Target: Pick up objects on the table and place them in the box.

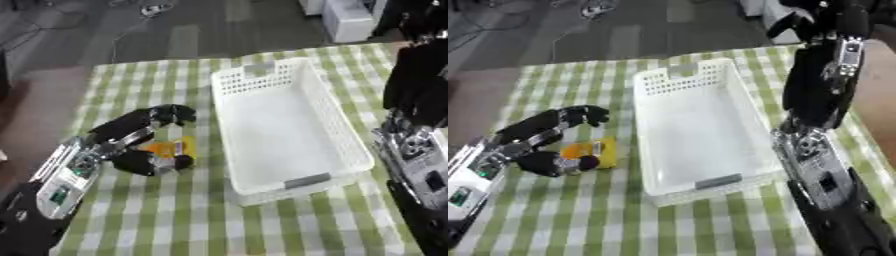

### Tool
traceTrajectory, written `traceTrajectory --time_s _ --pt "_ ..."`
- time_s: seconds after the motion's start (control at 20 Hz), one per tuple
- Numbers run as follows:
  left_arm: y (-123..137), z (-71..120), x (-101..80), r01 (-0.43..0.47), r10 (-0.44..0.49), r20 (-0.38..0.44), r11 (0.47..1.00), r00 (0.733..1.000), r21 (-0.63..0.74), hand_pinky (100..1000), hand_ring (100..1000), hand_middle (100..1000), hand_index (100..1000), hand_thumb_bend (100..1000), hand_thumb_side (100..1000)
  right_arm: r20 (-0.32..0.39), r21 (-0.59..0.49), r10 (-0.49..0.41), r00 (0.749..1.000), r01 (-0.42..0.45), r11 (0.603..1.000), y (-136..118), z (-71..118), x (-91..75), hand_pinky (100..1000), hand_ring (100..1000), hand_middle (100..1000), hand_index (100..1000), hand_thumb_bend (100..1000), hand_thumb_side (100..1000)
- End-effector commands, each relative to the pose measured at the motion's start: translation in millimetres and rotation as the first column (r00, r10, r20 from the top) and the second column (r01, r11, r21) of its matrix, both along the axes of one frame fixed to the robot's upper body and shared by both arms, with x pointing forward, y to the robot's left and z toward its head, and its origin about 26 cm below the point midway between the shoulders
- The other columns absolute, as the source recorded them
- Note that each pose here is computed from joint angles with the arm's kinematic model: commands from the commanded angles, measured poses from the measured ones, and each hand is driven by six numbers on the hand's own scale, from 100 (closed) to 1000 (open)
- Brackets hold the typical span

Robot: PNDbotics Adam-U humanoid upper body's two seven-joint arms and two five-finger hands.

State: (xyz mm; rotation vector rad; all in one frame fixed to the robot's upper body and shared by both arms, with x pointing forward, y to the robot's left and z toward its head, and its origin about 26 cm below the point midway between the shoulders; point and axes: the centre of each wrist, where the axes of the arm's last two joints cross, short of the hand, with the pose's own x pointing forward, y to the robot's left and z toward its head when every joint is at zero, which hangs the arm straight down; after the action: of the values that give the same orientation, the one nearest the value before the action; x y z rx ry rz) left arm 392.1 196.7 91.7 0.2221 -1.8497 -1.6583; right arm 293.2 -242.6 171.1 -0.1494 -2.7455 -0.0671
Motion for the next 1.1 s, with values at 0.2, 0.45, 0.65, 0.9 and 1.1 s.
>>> traceTrajectory --time_s 0.2,0.45,0.65,0.9,1.1 --pt "4 -1.1 3.5 -0.018 0.018 0.004 1.000 1.000 0.011 965 809 916 944 477 950 0.023 -0.009 0.001 1.000 -0.001 1.000 -1 6.7 -0.8 369 618 638 737 100 933" --pt "4 -7.0 3.1 -0.018 0.018 -0.005 0.999 1.000 0.027 971 812 918 946 481 955 0.023 -0.009 0.002 1.000 -0.001 1.000 -1 6.5 -0.9 368 618 638 737 100 934" --pt "3 -9.9 3.1 -0.017 0.018 -0.010 0.999 1.000 0.037 975 814 920 947 482 957 0.021 -0.009 0.002 1.000 -0.002 1.000 -1 6.2 -1.0 368 618 638 738 100 934" --pt "3 -12.9 3.1 -0.014 0.015 -0.021 0.999 1.000 0.051 979 816 921 950 483 961 0.020 -0.010 0.002 1.000 -0.002 1.000 -1 6.0 -1.1 368 618 638 738 100 935" --pt "4 -15.0 3.3 -0.017 0.019 -0.030 0.998 0.999 0.061 982 819 922 952 482 963 0.020 -0.010 0.001 1.000 -0.001 1.000 -1 5.9 -1.1 368 618 638 738 100 935"
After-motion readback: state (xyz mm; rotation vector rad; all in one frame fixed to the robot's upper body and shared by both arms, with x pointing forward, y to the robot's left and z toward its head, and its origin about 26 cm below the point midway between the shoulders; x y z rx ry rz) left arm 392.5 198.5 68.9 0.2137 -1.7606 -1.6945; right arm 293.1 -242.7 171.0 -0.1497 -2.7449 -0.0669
